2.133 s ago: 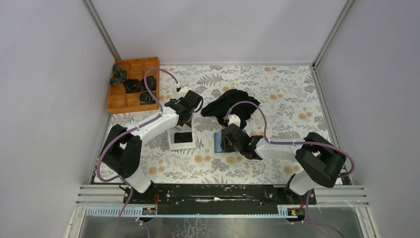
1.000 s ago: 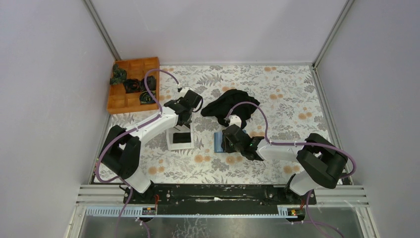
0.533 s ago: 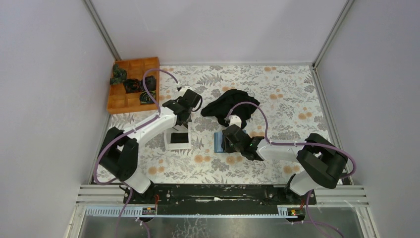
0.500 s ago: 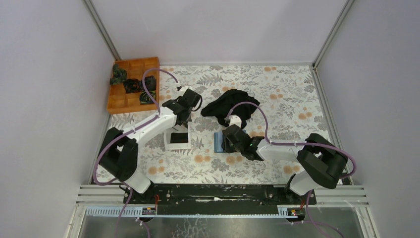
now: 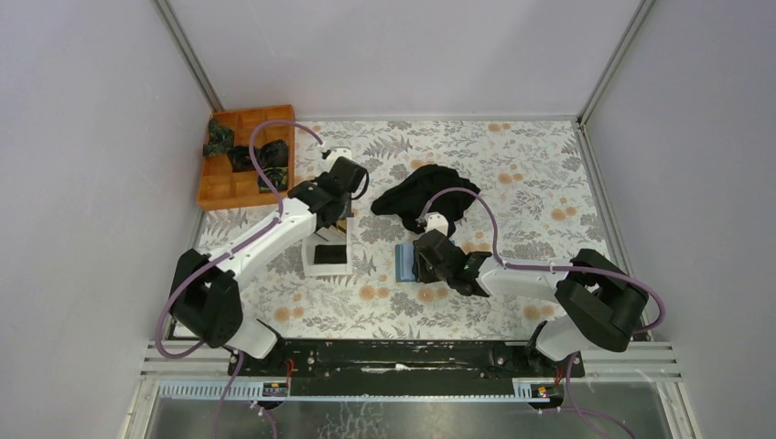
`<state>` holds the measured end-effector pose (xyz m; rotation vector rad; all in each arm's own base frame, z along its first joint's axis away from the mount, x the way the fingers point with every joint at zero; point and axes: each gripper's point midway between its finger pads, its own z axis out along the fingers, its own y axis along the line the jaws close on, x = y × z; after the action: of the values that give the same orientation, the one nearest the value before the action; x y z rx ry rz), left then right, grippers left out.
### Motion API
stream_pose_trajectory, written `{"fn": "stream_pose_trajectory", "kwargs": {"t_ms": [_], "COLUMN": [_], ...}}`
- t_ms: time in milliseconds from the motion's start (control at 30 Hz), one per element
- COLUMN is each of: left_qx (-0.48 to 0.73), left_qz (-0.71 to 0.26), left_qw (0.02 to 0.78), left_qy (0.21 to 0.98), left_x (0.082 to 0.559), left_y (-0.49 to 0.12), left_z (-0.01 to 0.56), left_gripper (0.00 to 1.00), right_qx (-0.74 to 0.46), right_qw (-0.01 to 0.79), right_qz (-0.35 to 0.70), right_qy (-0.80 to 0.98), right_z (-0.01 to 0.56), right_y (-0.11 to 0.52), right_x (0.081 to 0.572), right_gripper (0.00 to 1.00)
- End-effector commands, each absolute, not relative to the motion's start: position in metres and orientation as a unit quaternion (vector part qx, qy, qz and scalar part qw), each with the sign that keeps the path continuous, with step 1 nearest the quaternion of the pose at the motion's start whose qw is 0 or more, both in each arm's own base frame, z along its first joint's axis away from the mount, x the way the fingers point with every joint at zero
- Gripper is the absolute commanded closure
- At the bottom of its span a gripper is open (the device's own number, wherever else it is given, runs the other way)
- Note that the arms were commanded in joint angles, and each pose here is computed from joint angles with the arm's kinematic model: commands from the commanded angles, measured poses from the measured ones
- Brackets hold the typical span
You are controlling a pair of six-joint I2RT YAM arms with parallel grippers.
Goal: Put the credit cards into the card holder
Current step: Pick up the credit card from the storage box.
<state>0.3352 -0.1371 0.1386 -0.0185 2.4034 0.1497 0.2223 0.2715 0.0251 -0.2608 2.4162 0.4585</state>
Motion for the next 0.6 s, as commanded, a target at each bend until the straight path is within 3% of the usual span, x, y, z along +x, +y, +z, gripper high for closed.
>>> {"fn": "stream_pose_trajectory", "kwargs": {"t_ms": [0,567], "left_qx": [-0.010,0.028], "left_qz": [0.045,-0.049], "left_qw": [0.383,0.417], "left_qy": [0.922,0.907], "left_x": [0.334,0.316], "left_y": [-0.141,-0.174], "left_z": [0.168,0.224], "left_gripper": [1.00,1.00], "right_qx": [-0.099,-0.102], "right_qw": [0.356,0.369], "right_qz": [0.173,0.177], "right_qy": [0.913,0.907], "right_z": [0.046,0.053], "right_y": [0.272,0.271], "right_x": [0.232,0.234], "right_gripper": [0.67,0.66]}}
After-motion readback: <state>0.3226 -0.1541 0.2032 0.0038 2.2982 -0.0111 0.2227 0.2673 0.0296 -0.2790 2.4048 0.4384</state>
